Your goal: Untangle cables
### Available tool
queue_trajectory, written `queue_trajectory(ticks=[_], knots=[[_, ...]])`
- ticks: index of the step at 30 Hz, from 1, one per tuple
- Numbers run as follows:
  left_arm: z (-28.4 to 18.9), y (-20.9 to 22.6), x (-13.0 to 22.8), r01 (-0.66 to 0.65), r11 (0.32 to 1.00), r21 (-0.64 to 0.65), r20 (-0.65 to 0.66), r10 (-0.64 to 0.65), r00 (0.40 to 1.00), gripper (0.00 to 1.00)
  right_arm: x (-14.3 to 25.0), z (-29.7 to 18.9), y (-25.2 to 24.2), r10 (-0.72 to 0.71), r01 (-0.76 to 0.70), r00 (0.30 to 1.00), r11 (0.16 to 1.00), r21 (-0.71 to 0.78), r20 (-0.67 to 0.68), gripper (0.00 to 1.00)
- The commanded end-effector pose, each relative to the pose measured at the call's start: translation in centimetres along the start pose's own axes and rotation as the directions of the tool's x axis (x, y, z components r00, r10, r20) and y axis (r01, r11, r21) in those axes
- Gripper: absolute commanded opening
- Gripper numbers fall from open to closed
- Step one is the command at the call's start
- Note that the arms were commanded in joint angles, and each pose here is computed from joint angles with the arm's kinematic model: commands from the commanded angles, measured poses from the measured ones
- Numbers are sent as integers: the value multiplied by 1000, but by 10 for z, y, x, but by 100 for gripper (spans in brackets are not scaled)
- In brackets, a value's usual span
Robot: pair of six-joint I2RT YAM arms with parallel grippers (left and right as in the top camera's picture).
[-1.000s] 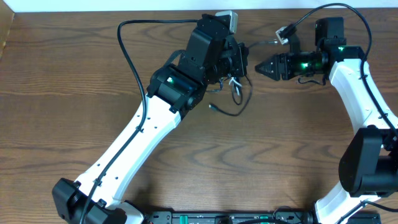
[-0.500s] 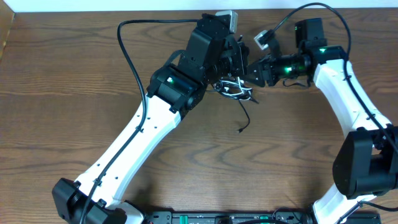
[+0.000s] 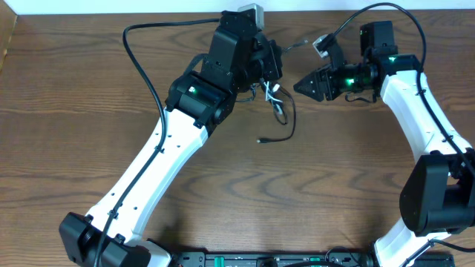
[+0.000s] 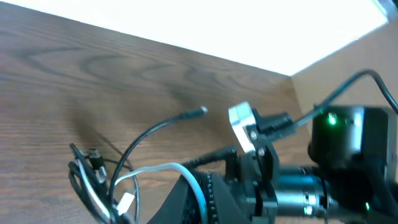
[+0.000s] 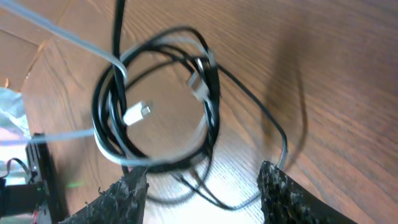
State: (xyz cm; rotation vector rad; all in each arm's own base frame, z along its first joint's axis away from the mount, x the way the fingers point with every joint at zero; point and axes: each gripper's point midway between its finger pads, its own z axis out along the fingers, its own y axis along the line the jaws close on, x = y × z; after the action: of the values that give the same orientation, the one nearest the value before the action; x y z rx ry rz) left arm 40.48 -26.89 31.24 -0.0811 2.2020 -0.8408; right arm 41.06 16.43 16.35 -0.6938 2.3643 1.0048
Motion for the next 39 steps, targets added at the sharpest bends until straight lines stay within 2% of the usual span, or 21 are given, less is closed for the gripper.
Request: queue_trajectory(ticks=[1, 10, 24, 34, 39], knots=[[-14, 0, -18, 53, 998, -21, 78, -51, 996, 7, 2, -2, 11, -102, 102, 995, 995, -12, -13, 53], [-14, 1, -20, 68, 997, -25, 88, -65, 994, 8, 8, 14, 34, -222, 219, 974, 974, -62, -49, 52], [-14, 1, -20, 68, 997, -25, 89, -66, 994, 8, 24, 21, 34, -199, 195, 973, 980, -46, -118, 50], [-14, 2, -21, 76, 997, -30, 94, -73, 993, 7, 56, 39, 38, -179, 170, 965, 983, -66, -194, 45], [-17, 16, -31, 177, 980, -87, 167, -161, 973, 8, 52, 41, 36, -199, 191, 964, 980, -60, -174, 47]])
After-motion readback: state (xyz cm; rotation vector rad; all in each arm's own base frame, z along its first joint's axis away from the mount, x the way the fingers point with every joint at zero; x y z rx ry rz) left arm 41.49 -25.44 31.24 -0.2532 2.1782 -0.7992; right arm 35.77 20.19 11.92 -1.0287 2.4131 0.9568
